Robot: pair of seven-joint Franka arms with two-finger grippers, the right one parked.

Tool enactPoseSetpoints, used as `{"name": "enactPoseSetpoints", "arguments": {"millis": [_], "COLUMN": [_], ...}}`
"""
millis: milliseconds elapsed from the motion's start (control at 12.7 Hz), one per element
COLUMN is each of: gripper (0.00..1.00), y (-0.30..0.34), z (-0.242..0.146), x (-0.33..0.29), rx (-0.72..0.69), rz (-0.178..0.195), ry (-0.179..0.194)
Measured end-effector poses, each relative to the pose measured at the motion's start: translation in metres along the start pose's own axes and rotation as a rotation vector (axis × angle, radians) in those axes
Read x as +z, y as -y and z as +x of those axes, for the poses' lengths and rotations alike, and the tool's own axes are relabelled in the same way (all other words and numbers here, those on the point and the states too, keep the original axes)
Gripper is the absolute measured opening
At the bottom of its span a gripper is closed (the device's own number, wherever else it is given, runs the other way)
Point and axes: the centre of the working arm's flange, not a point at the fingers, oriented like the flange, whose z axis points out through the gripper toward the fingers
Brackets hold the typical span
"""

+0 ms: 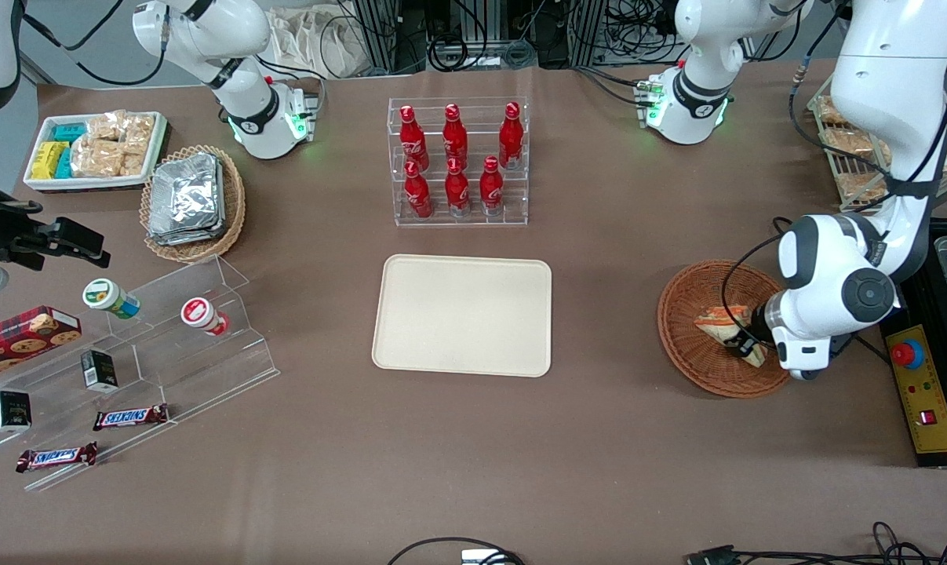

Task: Place sandwich from basket to tray
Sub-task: 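Close the left gripper on the wrapped sandwich, then lift the sandwich and carry it toward the beige tray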

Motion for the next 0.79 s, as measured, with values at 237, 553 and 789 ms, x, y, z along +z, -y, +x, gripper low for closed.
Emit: {"name": "enactPoseSetpoints", "arguments": {"millis": [237, 553, 789], "gripper": [0.36, 0.29, 0.19], "y": [-0.003, -0.022, -0.062], "z": [0.004, 0.008, -0.022], "x": [-0.012, -0.086, -0.151], "rx": [0.104, 0.261, 0.423], "rz": [0.002, 0.055, 0.038], "ry": [-0.003, 0.051, 0.042]}}
